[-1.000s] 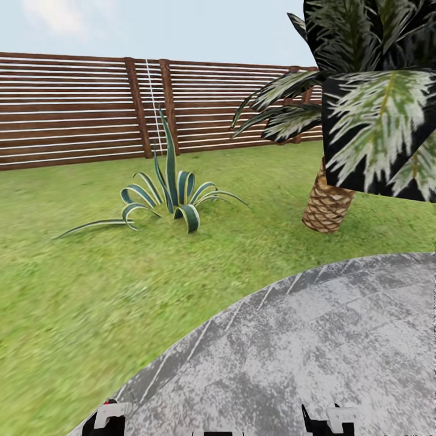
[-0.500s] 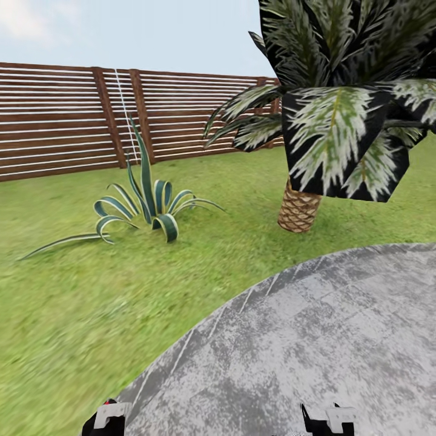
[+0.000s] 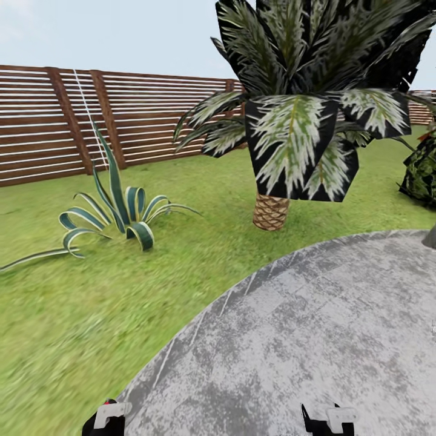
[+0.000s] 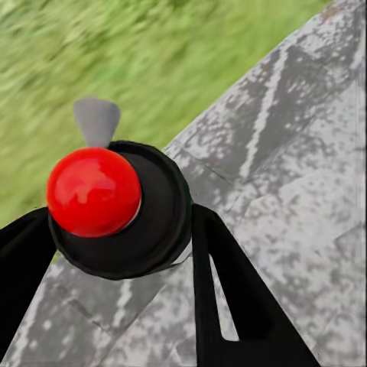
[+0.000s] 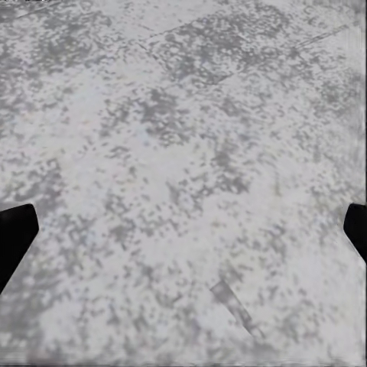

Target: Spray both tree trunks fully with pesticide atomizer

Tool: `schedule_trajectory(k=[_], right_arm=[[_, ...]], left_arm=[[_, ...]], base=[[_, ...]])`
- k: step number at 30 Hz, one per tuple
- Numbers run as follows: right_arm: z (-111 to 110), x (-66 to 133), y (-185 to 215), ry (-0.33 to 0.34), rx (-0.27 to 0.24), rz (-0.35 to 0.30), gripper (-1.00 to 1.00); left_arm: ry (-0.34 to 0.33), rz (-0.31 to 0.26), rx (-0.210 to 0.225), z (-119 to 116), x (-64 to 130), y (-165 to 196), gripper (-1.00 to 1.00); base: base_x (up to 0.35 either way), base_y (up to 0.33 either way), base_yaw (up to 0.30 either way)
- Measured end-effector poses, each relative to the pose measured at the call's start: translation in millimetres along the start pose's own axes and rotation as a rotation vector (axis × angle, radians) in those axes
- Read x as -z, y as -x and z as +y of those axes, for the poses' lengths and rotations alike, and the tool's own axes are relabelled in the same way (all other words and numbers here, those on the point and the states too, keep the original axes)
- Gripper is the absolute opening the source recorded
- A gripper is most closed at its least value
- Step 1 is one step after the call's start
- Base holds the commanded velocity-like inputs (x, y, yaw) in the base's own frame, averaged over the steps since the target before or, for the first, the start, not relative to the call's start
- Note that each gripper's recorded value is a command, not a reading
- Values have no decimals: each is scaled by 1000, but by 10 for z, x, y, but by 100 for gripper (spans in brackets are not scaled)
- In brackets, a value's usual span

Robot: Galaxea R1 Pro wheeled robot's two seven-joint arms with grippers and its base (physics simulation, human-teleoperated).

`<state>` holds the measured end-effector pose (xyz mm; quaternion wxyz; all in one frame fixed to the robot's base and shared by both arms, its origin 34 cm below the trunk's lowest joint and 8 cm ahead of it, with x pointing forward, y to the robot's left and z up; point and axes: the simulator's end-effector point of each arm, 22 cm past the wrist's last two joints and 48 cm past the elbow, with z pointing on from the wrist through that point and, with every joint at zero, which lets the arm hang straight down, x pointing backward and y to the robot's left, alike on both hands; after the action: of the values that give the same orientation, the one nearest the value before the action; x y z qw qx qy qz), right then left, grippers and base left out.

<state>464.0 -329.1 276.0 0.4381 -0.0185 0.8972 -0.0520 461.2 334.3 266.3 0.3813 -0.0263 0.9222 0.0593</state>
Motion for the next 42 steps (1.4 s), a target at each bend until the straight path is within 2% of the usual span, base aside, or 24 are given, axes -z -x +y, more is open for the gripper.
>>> schedule_trajectory(k=[18, 39, 42], right_arm=[[-40, 169, 376, 1, 0, -2, 100], [-45, 170, 444, 0, -1, -16, 100], [-48, 169, 451, -1, -1, -17, 100]], left_arm=[[2, -2, 1, 31, 214, 354, -100], [2, -16, 3, 29, 222, 425, -100], [-1, -17, 1, 15, 222, 428, -100]], base=[[0, 0, -300], [0, -2, -295], [-2, -230, -76]])
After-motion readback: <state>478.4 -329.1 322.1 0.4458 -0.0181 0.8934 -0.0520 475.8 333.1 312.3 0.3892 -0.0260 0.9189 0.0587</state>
